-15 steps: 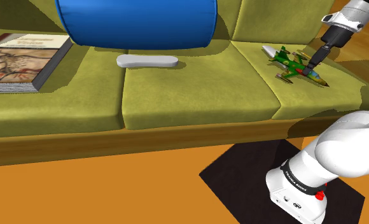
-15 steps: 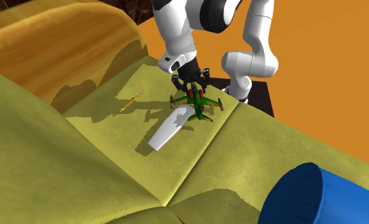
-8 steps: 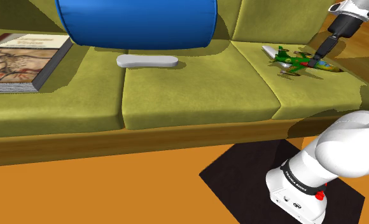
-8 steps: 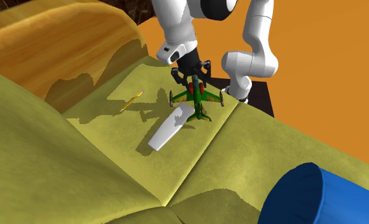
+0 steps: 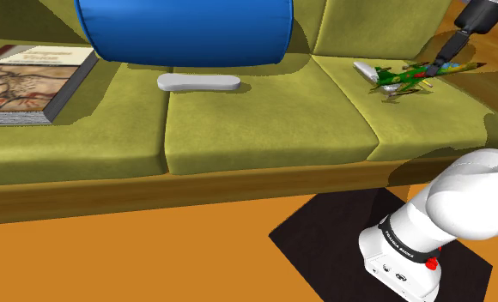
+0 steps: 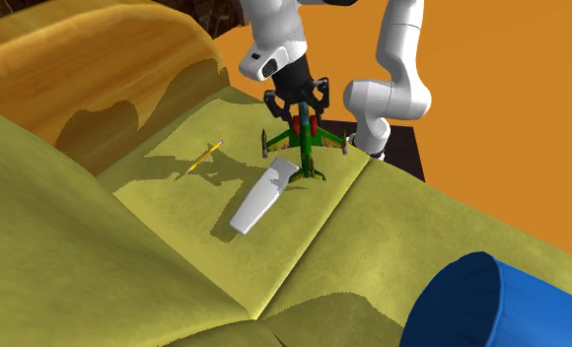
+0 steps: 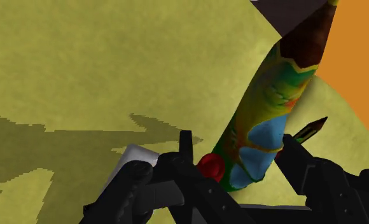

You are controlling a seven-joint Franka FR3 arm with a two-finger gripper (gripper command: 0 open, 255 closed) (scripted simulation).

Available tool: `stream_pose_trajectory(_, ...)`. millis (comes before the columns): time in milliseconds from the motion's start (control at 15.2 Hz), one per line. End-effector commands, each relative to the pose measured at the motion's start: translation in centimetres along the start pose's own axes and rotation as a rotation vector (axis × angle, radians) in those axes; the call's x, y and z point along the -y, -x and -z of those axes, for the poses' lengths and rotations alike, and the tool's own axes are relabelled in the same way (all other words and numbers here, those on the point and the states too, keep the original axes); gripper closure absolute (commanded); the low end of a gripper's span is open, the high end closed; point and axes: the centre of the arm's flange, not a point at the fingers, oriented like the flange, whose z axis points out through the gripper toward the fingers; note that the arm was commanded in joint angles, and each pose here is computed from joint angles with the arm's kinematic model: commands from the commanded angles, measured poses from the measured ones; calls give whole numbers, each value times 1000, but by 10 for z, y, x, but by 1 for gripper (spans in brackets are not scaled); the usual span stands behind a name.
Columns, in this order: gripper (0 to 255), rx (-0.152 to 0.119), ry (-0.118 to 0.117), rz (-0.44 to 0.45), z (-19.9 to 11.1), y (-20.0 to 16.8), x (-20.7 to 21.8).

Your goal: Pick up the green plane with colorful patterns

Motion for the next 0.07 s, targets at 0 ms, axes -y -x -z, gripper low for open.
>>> stream_pose_trajectory(0,255,0,0,0,2,0,1)
